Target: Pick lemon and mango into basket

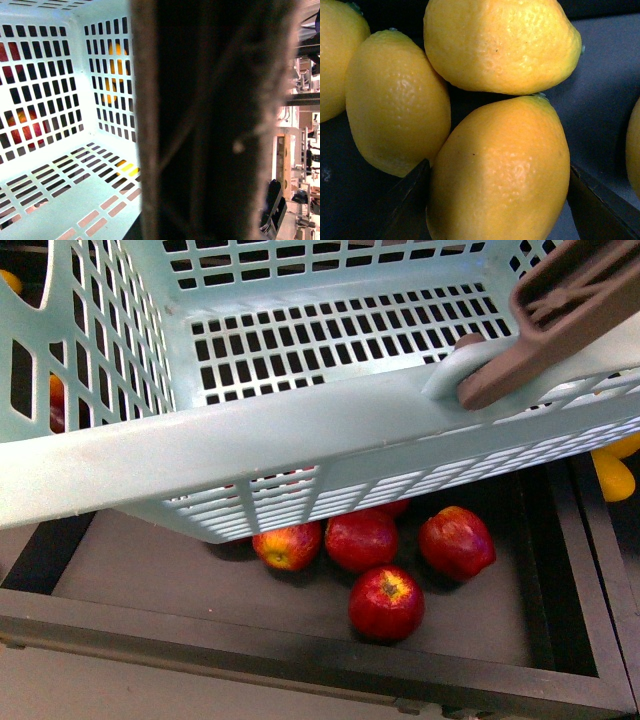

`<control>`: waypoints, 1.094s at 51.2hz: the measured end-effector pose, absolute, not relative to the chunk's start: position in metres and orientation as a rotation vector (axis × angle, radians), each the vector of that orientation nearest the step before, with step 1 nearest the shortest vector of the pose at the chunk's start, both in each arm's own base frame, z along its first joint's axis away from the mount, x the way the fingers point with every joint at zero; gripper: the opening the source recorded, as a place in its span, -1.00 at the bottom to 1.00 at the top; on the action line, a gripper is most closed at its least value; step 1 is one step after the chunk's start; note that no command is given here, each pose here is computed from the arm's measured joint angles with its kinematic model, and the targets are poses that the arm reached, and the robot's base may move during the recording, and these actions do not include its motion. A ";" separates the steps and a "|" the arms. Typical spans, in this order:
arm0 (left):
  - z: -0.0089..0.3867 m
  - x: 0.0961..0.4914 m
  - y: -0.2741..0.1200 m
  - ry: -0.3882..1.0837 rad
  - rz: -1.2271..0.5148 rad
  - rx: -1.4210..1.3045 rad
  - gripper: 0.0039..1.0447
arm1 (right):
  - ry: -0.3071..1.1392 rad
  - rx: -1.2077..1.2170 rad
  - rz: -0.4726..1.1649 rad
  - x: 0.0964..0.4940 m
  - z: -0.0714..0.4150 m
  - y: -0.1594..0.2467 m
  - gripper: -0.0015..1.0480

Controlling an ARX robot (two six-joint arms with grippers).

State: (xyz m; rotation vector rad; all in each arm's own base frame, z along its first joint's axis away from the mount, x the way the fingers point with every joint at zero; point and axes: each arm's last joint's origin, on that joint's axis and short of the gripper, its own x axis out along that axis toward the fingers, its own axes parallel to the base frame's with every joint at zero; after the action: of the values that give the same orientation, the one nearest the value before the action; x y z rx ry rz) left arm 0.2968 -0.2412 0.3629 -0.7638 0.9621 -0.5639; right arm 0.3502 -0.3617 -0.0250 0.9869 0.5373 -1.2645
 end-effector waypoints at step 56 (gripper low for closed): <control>0.363 0.297 -0.241 0.963 -0.564 -0.764 -0.92 | 0.327 0.777 -0.214 0.222 0.282 -0.110 0.25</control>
State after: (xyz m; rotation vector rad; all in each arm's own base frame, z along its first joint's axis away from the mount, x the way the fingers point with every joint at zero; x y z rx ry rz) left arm 0.2968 -0.2412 0.3629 -0.7643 0.9626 -0.5644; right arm 0.2217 -0.1100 0.2819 0.7771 0.3274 -0.2137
